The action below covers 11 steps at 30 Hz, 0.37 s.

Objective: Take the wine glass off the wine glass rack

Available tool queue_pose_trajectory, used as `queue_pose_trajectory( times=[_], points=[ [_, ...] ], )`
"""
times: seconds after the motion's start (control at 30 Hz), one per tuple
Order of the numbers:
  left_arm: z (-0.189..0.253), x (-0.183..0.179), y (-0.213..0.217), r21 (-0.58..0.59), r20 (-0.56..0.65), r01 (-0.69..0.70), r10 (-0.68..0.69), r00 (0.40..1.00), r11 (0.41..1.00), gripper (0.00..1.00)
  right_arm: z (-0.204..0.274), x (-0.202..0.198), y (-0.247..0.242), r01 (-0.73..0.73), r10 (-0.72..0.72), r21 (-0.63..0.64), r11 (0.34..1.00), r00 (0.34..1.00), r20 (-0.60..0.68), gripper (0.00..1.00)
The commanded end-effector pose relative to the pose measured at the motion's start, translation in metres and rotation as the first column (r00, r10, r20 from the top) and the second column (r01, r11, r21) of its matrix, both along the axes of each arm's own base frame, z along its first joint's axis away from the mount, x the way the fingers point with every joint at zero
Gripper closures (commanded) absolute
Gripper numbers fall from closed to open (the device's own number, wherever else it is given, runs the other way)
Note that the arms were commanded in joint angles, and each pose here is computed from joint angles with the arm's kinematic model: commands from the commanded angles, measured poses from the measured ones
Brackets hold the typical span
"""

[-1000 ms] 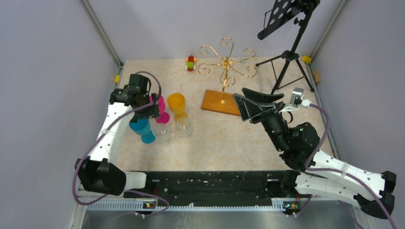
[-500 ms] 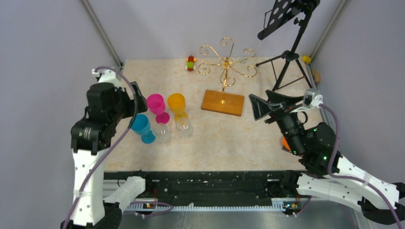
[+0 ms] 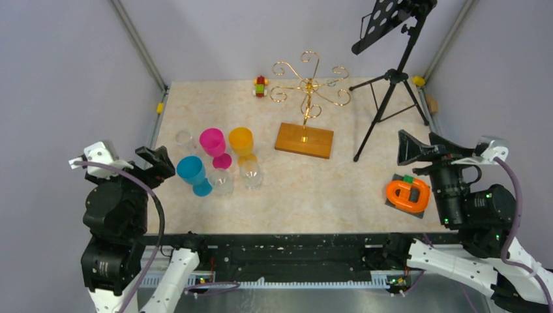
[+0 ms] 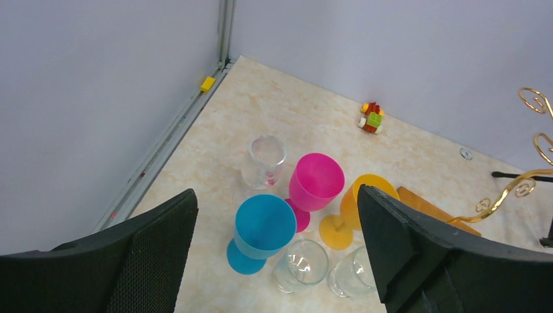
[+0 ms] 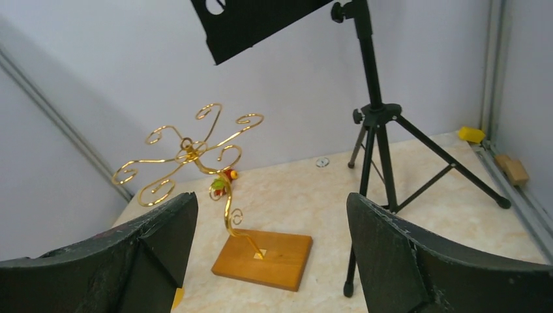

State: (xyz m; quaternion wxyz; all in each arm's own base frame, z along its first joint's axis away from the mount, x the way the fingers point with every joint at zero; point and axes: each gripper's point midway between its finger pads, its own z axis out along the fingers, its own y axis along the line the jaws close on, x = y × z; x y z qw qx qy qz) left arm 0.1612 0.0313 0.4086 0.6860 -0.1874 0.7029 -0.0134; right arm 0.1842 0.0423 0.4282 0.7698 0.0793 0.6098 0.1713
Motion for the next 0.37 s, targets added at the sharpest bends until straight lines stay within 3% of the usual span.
queue_pose_trajectory(
  times=[0.0, 0.33],
  points=[
    [0.007, -0.014, 0.017, 0.009, 0.055, -0.087, 0.087, 0.995, 0.996, 0.05, 0.002, -0.008, -0.035, 0.092, -0.092, -0.006, 0.996, 0.996, -0.020, 0.13],
    [0.004, -0.033, 0.023, 0.026, 0.067, -0.102, 0.100, 0.993, 0.994, 0.02, -0.007, -0.007, -0.038, 0.115, -0.114, 0.023, 0.993, 0.993, -0.032, 0.12]
  ],
)
